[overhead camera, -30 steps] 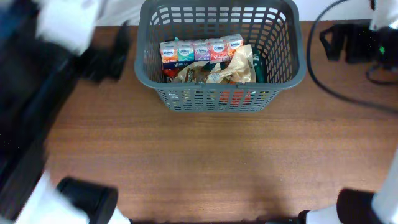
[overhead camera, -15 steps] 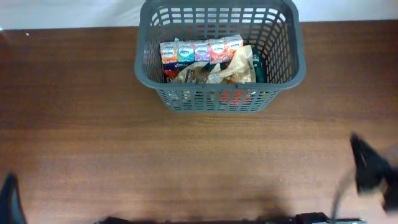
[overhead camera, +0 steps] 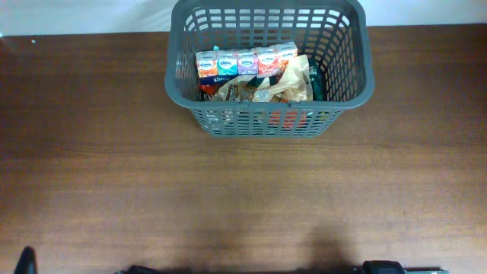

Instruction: Pack container

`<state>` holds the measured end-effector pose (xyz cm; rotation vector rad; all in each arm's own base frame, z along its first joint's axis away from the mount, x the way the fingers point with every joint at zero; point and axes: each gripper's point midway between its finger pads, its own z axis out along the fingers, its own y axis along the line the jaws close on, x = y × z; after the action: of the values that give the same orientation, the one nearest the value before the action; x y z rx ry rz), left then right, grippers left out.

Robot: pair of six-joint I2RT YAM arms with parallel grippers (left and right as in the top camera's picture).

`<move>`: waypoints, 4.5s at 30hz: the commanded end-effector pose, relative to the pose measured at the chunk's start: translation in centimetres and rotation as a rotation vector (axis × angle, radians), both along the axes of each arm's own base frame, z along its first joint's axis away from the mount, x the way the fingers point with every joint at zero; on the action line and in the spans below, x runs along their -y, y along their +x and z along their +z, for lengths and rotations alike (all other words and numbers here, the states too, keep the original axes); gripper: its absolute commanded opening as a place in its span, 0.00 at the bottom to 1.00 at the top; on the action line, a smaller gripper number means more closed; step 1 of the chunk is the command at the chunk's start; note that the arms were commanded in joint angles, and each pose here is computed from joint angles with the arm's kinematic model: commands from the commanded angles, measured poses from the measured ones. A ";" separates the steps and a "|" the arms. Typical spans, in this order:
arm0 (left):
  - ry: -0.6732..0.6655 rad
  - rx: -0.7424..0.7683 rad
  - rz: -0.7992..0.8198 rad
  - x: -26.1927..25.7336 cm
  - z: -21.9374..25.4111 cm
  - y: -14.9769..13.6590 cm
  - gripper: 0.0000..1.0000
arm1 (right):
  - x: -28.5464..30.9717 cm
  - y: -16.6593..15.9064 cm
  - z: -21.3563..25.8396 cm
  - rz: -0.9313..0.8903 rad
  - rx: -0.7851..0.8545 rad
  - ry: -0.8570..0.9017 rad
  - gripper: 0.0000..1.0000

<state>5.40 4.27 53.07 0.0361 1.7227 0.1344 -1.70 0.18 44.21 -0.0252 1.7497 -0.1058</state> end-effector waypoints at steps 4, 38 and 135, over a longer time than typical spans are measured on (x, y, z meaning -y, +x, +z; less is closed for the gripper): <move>-0.026 -0.069 0.012 0.3 -1.5 1.4 0.99 | -0.7 -0.5 -4.0 -0.036 -0.050 -0.042 0.99; -0.019 -0.092 0.013 0.4 -1.9 1.9 0.99 | -0.2 0.6 -4.9 -0.040 -0.090 -0.043 0.99; -0.263 0.214 0.135 1.4 -9.8 -1.3 0.99 | -1.1 26.2 -28.1 0.191 0.122 -0.013 0.99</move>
<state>0.47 3.91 46.82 -0.2861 1.4447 0.0530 24.51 1.03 16.30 -0.1895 1.6132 0.0002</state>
